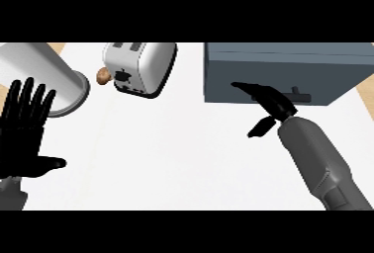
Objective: Pick up the cup, place it into the drawer and close the drawer
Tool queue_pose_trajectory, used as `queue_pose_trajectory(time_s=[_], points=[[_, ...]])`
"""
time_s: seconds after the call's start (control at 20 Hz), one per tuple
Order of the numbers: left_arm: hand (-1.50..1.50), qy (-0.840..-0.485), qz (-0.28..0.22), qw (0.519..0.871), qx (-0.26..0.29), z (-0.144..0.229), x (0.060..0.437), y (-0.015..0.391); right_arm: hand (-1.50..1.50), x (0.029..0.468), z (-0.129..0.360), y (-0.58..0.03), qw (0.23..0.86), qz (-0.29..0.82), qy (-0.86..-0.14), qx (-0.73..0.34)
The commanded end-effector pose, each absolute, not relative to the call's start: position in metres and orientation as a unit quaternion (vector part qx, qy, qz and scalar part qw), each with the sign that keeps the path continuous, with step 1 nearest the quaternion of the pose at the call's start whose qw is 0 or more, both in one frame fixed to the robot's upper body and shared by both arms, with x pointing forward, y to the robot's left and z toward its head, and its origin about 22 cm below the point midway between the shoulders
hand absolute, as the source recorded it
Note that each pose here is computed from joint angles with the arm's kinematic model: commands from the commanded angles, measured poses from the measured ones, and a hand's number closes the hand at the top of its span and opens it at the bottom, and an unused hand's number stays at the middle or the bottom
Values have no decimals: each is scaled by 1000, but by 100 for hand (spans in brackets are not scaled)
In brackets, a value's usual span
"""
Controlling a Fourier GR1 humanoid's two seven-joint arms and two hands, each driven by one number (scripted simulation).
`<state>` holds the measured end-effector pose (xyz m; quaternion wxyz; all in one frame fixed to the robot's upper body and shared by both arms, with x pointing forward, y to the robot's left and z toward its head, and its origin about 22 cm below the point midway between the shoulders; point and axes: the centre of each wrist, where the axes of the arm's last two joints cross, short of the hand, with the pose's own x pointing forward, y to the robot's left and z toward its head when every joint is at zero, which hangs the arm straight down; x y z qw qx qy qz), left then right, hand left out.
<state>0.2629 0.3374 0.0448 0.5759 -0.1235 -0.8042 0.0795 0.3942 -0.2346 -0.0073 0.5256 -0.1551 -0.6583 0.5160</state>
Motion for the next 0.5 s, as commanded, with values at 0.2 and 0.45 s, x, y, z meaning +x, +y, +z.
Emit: queue_pose_trajectory(time_s=[0.2,0.45], points=[[-150,-802,74,577,-133,43,263,334,-150,422,26,-280,562,506,-631,-171],[-150,-806,64,573,-132,55,274,347,-150,426,29,-279,562,495,-641,-171]])
